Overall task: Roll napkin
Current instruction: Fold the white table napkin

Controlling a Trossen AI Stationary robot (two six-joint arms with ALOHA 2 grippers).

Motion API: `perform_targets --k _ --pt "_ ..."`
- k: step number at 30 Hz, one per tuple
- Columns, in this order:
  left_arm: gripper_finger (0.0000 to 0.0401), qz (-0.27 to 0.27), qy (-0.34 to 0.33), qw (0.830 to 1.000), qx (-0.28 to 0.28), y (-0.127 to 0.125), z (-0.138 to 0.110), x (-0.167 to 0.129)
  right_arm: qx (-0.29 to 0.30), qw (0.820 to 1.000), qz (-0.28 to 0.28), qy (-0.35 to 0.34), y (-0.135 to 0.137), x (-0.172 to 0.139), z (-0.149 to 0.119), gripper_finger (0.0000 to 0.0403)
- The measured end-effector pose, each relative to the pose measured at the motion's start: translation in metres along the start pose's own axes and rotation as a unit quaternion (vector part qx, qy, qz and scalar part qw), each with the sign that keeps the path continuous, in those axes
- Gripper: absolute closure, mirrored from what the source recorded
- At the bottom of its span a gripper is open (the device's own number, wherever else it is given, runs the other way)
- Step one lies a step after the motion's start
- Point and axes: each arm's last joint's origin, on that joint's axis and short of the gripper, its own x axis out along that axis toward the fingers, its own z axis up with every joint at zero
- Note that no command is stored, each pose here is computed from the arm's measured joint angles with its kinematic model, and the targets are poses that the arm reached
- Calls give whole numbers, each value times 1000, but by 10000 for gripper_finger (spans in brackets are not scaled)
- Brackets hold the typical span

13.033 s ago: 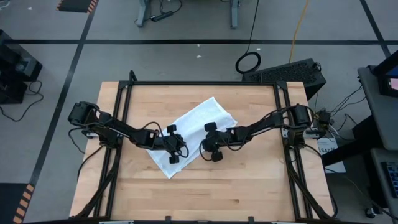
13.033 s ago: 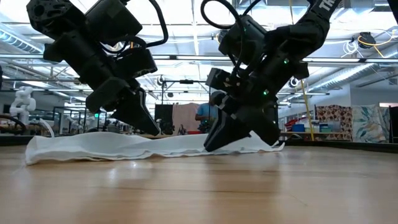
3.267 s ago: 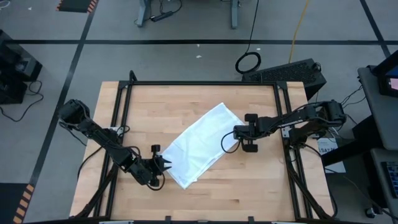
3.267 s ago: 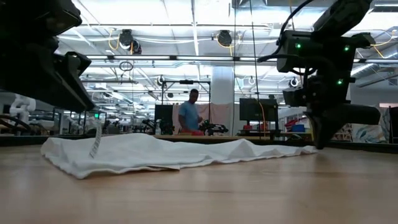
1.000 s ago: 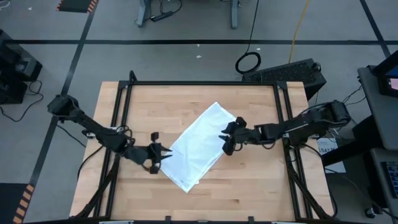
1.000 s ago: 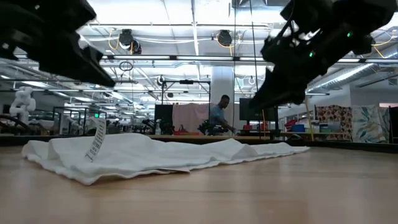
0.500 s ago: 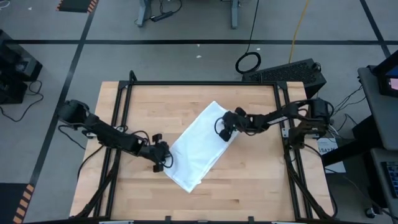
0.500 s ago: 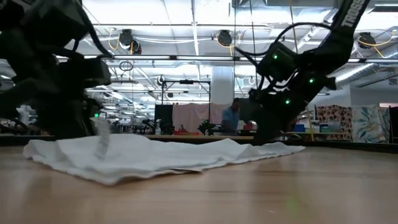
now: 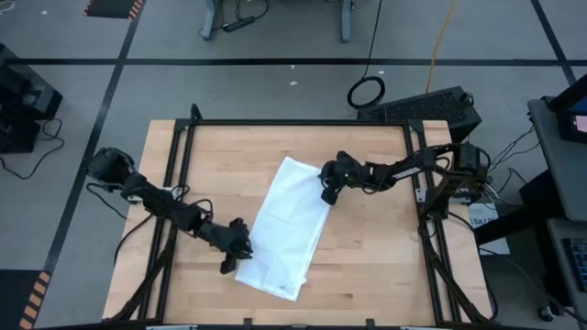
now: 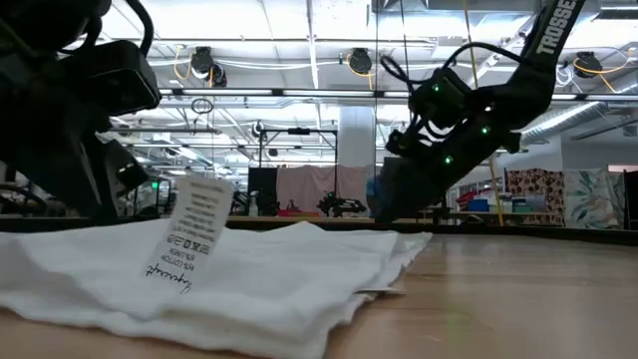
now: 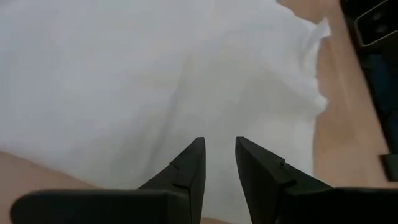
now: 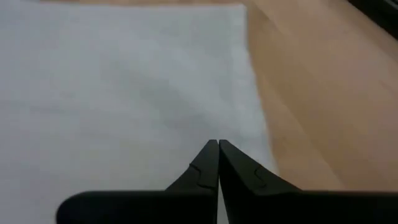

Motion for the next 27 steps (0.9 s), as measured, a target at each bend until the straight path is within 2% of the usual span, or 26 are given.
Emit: perform_targets --k 5,11,13,17,20,25,27 --pt "306 34 -6 999 17 3 -1 0 33 995 89 -6 13 -13 9 399" --pt "306 122 -58 988 79 7 3 -1 56 986 155 -7 49 -25 11 399" --pt "306 138 -85 981 108 9 9 -2 66 987 145 -7 63 -28 8 399" --pt "306 147 -149 963 168 14 29 -4 73 993 85 -25 86 -36 2 399" --pt "309 175 -178 948 200 30 45 -7 67 996 43 -42 97 -40 -1 399" --pt "341 172 -182 945 210 69 66 -15 50 997 35 -47 106 -41 -7 399" --pt "359 189 -182 945 196 87 71 -18 36 997 45 -49 111 -37 -10 399"
